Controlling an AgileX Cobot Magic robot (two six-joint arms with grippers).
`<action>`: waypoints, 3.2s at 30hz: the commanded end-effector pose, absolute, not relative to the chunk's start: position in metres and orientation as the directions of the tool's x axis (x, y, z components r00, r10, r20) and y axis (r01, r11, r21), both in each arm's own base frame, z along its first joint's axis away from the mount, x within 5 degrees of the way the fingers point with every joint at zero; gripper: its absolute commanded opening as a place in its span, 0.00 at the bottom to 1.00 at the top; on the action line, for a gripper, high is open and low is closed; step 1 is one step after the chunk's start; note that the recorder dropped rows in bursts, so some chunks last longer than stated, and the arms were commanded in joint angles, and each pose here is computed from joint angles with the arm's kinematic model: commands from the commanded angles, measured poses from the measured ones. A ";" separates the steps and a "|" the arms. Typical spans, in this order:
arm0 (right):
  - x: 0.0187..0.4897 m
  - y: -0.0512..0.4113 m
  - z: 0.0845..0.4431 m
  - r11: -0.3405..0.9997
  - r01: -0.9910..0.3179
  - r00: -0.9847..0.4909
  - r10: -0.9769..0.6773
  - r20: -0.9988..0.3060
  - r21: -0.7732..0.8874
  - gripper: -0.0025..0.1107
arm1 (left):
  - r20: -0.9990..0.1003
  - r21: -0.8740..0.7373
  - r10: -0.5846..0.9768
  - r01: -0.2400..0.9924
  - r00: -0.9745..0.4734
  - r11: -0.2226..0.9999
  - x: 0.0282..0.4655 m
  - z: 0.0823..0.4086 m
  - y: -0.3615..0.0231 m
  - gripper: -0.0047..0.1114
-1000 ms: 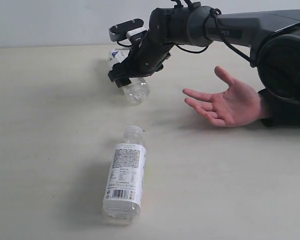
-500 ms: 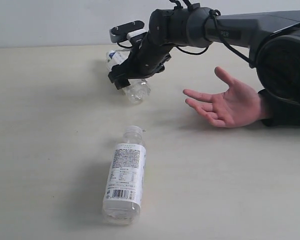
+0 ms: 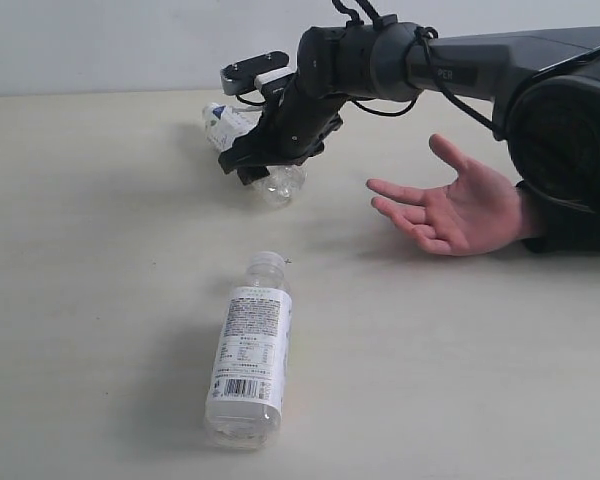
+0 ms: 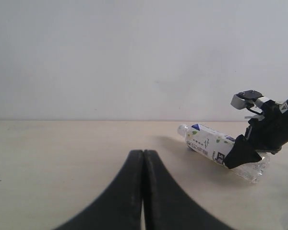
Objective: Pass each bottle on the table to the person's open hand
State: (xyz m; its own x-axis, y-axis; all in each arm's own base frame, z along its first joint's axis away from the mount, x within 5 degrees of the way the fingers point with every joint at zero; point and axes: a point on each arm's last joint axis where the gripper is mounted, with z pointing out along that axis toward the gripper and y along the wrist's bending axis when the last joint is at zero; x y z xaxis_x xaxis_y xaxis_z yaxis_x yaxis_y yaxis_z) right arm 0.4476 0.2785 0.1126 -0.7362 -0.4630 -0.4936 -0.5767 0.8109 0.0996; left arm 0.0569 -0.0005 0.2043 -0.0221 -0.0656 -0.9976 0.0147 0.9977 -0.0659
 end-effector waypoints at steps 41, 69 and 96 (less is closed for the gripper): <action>0.268 0.104 0.300 0.902 -0.430 -0.807 -0.404 -0.431 -0.041 0.02 | -0.998 -0.066 -0.066 0.021 -0.016 0.998 0.056 0.204 -0.001 0.04; 0.303 0.109 0.153 0.953 -0.295 -0.851 -0.296 -0.433 -0.072 0.04 | -0.998 -0.066 -0.066 0.021 -0.016 0.998 0.056 0.204 -0.001 0.04; 0.300 0.110 0.198 0.958 -0.284 -0.770 -0.250 -0.587 -0.036 0.88 | -0.998 -0.066 -0.066 0.021 -0.016 0.998 0.056 0.204 -0.001 0.04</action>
